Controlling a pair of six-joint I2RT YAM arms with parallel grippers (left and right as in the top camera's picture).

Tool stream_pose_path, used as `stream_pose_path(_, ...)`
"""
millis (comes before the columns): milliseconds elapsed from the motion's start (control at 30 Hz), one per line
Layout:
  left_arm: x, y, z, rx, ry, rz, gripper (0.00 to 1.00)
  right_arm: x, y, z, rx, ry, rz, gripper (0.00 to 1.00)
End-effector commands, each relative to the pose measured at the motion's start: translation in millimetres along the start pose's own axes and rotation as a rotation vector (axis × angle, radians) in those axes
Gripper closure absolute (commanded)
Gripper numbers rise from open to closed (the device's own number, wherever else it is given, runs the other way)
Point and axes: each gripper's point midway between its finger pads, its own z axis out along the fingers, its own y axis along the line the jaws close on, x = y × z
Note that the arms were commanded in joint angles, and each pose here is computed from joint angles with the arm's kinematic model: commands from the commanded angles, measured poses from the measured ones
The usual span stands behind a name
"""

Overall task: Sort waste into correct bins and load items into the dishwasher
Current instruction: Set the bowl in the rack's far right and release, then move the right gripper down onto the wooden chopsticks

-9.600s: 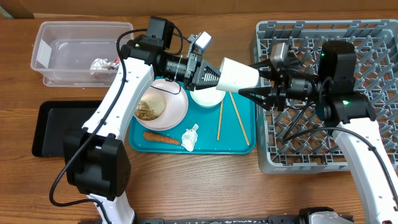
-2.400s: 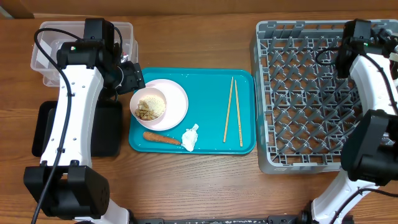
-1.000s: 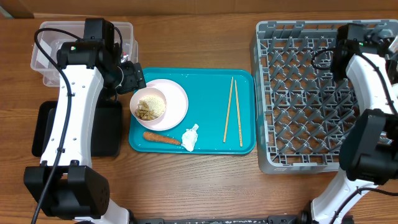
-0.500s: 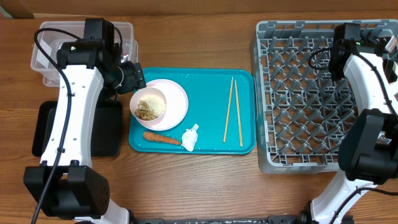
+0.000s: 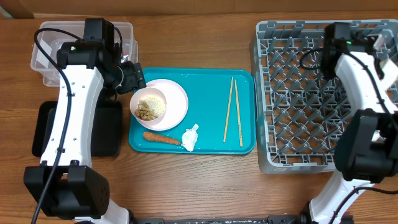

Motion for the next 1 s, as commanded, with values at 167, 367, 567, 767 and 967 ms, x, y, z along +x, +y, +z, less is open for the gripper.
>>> stream_pose_path(167, -4.7, -2.3, -8.3, 0.005, -0.032, 0.006, 0.14, -2.4, 25.9, -22.0, -0.063, -0.041, -0.028, 0.73)
stream_pose_path(367, -4.6, -2.3, -8.3, 0.005, -0.031, 0.006, 0.14, -2.1, 33.1, -30.3, -0.095, -0.049, -0.038, 0.68)
stream_pose_path(567, -4.6, -2.3, -8.3, 0.005, -0.031, 0.006, 0.14, 2.1, 50.9, -50.2, -0.372, 0.001, 0.014, 0.69)
stream_pose_path(767, -4.7, -2.2, -8.3, 0.004, -0.032, 0.006, 0.1, -10.1, 27.7, -90.1, -0.552, -0.051, 0.108, 0.69)
stream_pose_path(967, -4.1, -3.6, -8.2, 0.005, -0.031, 0.01, 0.09, -5.5, 33.2, -184.8, -1.022, -0.104, 0.096, 0.3)
